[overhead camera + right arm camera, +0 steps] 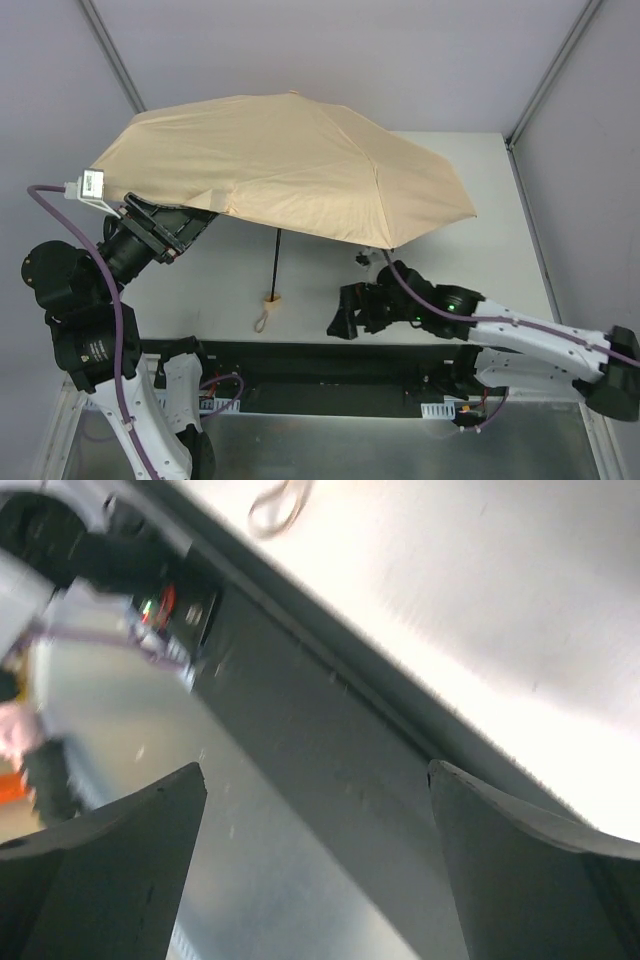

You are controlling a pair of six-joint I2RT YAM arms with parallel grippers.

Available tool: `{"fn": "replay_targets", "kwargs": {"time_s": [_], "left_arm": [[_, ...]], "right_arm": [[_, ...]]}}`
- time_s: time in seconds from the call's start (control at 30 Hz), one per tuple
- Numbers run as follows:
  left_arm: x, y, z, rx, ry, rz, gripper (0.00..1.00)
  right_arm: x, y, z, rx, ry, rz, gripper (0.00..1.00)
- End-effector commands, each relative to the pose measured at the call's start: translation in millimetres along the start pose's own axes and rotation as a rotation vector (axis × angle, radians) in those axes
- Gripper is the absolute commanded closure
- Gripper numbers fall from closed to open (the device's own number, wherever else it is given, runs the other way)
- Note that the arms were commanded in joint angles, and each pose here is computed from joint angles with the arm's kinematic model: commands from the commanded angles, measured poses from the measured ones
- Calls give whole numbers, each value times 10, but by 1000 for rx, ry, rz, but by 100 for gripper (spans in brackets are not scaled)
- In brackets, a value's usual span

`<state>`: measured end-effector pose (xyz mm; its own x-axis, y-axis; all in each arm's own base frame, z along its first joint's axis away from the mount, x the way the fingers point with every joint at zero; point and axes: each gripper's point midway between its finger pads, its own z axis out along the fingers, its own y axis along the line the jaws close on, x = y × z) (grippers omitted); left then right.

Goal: Put away the umbrella

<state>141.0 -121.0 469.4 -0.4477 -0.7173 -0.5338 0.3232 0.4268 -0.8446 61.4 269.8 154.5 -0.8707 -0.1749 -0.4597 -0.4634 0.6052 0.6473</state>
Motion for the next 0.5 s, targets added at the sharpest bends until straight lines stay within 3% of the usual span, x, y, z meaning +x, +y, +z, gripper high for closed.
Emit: {"fn": "replay_targets", "kwargs": {"time_s": [0.0,0.17,0.33,0.47], "left_arm": [[54,-74,-21,33,30,-7,43],[148,-57,-63,38,34,-20,42],[226,-46,-100,44,40,-18,41],[297,-34,-135,48,45,-9,41]], "right_arm": [[-1133,393,352,35,-384,-4,4],[-1864,590,885,113,-550,6,2],[-2257,456,1393,269,-561,-31,2],[-2457,133,1381,455,-574,20,5]]}}
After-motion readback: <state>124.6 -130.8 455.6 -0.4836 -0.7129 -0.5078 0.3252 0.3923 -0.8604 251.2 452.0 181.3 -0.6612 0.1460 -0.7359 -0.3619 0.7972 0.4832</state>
